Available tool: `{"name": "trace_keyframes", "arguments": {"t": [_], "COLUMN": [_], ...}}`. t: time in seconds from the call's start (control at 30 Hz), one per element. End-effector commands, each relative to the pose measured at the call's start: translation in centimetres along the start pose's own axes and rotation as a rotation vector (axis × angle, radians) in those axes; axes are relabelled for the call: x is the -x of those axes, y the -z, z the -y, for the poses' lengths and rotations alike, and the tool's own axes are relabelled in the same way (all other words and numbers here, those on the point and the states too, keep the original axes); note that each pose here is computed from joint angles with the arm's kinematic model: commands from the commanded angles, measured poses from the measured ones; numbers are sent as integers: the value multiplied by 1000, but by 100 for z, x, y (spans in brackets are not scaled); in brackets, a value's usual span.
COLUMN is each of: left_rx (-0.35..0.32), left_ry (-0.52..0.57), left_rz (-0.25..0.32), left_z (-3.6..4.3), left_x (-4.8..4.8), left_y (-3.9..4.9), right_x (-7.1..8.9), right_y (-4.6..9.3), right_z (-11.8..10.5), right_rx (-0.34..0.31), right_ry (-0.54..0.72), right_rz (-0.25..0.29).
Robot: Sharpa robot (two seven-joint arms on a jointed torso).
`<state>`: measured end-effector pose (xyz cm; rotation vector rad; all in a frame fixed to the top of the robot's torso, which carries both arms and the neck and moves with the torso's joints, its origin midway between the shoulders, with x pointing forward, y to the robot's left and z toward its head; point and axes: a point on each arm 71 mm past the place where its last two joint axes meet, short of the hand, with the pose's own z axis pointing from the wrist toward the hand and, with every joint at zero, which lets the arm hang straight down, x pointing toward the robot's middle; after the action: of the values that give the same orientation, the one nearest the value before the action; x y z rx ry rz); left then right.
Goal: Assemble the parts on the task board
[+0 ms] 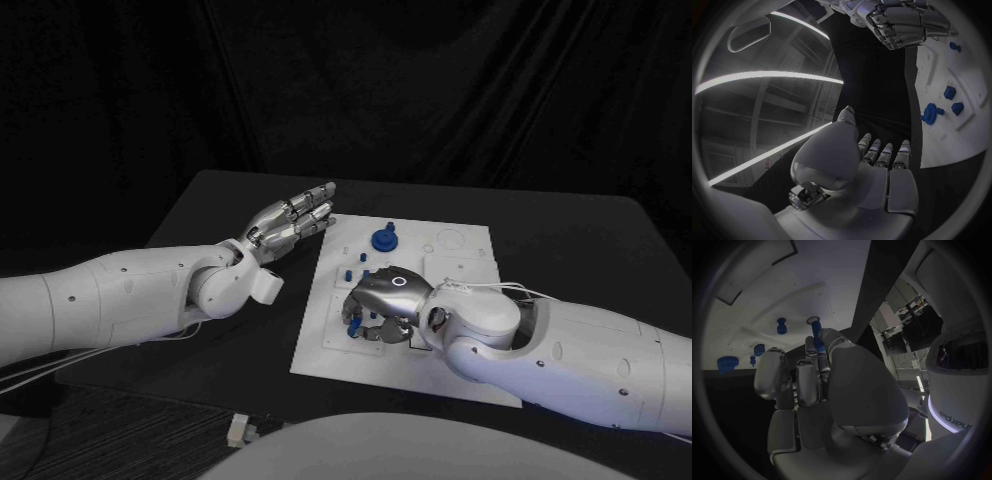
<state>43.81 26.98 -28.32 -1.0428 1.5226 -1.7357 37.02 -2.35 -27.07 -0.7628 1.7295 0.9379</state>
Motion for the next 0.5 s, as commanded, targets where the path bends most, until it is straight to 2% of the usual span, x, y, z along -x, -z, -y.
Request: {"name": "trace_keyframes", "arguments": {"t": [0.03,0.5], "left_rx": [-76,-73], "left_ry": [15,18], "left_rz": [-9,-10], "left_z": [48,32], "left_x": [-18,-16], "left_y": [-5,-1], "right_x": [-12,-26], "right_y": [-2,-2], "right_z": [-8,-30], "right_rx": [-18,-25], "right_ry": [45,131], "right_rz": [-10,-38]}}
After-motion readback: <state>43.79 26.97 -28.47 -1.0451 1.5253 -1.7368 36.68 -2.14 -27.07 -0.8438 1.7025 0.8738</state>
